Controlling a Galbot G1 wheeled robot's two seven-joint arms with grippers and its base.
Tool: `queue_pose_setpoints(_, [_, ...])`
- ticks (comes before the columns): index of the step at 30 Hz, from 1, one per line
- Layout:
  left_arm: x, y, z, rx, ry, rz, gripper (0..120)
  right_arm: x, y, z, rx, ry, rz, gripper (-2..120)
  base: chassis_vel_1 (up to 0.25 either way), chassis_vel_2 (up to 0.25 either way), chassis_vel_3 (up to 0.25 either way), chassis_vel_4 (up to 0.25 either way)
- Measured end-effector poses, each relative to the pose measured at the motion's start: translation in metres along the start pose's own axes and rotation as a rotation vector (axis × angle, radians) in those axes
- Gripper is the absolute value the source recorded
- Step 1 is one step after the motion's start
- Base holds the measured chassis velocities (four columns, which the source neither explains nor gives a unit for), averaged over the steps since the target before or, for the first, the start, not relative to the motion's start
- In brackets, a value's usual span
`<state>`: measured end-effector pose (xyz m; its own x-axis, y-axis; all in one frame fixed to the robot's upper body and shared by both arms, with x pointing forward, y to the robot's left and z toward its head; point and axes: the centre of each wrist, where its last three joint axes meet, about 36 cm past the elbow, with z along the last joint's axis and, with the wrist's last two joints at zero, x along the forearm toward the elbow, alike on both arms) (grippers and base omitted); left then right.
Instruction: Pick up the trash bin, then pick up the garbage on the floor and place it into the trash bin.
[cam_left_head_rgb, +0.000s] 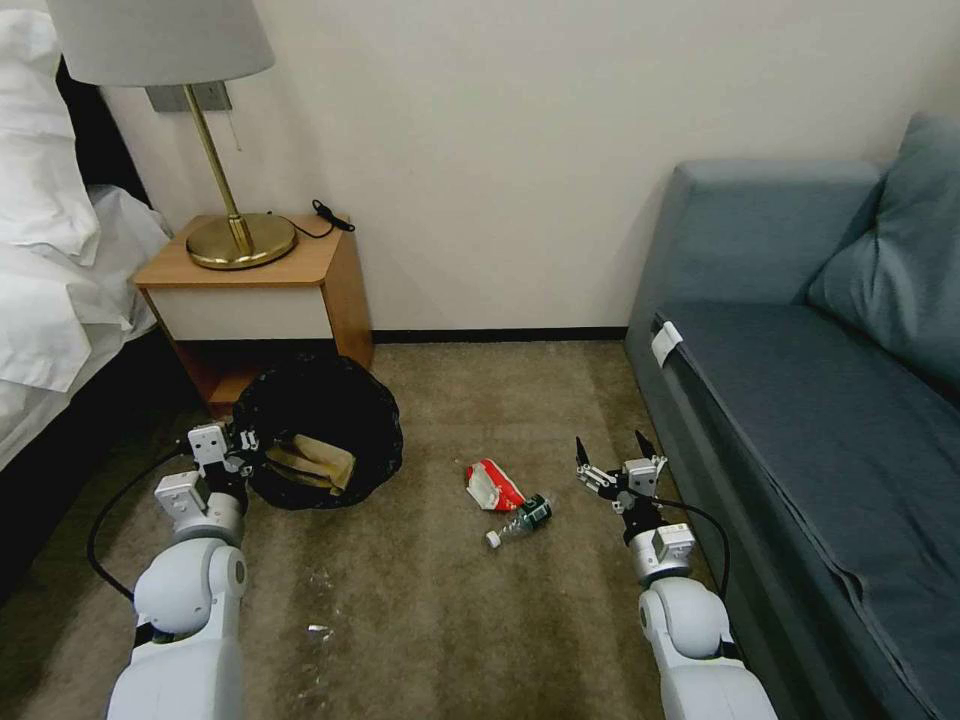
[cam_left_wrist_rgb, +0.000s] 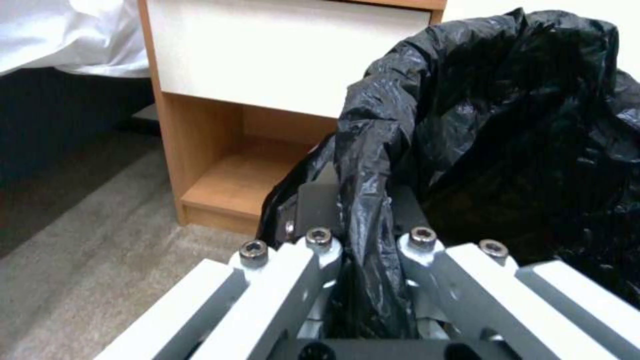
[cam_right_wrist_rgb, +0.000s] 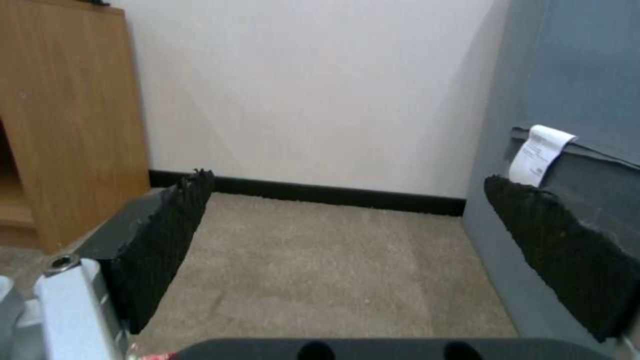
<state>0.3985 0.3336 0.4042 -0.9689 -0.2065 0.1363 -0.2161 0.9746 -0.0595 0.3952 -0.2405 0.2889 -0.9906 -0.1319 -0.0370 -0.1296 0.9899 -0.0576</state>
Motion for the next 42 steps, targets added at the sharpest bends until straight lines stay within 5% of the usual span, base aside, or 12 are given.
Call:
queue_pose_setpoints(30, [0.005, -0.001, -0.004, -0.004, -0.008, 0.002, 4, -0.017, 0.006, -0.007, 0.013, -0.066, -0.051, 100, -0.024, 0.019, 0.023, -0.024])
queue_pose_setpoints(42, [0.011, -0.007, -0.013, -0.035, -0.011, -0.022, 4, -0.102, 0.075, -0.013, -0.033, 0.084, -0.220, 100, 0.000, 0.000, 0.000, 0.000])
